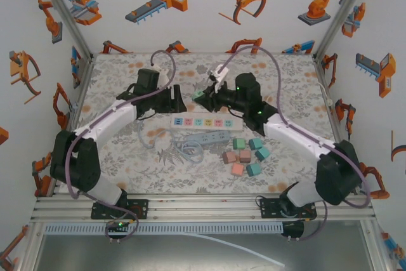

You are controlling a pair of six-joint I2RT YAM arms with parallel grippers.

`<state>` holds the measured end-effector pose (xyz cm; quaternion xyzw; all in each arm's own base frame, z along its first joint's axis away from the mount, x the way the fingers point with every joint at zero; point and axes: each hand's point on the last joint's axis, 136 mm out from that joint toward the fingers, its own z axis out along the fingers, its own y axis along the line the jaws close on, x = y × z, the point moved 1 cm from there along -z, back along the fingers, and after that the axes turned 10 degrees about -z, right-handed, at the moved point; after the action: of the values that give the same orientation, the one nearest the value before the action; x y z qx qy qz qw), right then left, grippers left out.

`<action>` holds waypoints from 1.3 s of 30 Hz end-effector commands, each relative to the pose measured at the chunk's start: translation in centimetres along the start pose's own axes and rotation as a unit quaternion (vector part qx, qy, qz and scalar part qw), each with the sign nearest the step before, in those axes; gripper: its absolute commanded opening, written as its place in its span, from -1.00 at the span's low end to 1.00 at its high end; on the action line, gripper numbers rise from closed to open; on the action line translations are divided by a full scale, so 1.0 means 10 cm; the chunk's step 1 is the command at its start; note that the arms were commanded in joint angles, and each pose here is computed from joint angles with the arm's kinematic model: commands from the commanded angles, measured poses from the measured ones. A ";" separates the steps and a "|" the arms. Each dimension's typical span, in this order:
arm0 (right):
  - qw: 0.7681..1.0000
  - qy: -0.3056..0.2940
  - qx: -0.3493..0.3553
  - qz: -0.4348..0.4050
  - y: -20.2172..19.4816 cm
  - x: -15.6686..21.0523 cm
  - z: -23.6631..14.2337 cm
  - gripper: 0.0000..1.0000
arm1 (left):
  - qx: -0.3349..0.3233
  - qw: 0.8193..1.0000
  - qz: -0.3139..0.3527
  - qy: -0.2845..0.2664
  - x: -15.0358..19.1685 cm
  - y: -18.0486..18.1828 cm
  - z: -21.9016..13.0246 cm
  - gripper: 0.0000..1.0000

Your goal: Pull the plug off the socket

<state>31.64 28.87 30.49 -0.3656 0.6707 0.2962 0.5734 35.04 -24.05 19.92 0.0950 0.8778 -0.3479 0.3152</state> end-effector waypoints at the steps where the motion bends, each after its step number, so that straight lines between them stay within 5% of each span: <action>1: 0.992 0.028 0.066 0.101 -0.17 0.12 -0.30 -0.87 | 0.130 0.985 0.108 -0.017 0.00 -0.51 -0.20 0.39; 7: 0.973 0.074 0.107 0.188 -0.15 0.51 -0.70 -0.81 | 0.235 0.945 0.225 -0.015 0.18 -0.91 -0.56 0.53; 15: 0.941 0.056 0.084 0.324 0.05 1.02 -0.69 -0.84 | 0.365 0.853 0.372 -0.007 0.71 -1.32 -0.99 0.80; 24: 0.932 0.096 0.096 0.336 0.20 1.61 -0.39 -0.82 | 0.438 0.752 0.492 -0.007 1.32 -1.32 -1.16 0.97; 39: 0.915 0.155 0.145 0.343 0.25 2.30 -0.46 -0.76 | 0.402 0.769 0.495 0.042 1.38 -1.19 -0.95 0.99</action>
<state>24.68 23.38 8.29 -0.0836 0.8771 0.3206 0.3476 14.95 -27.01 22.66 0.6389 0.5119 -0.4680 0.3327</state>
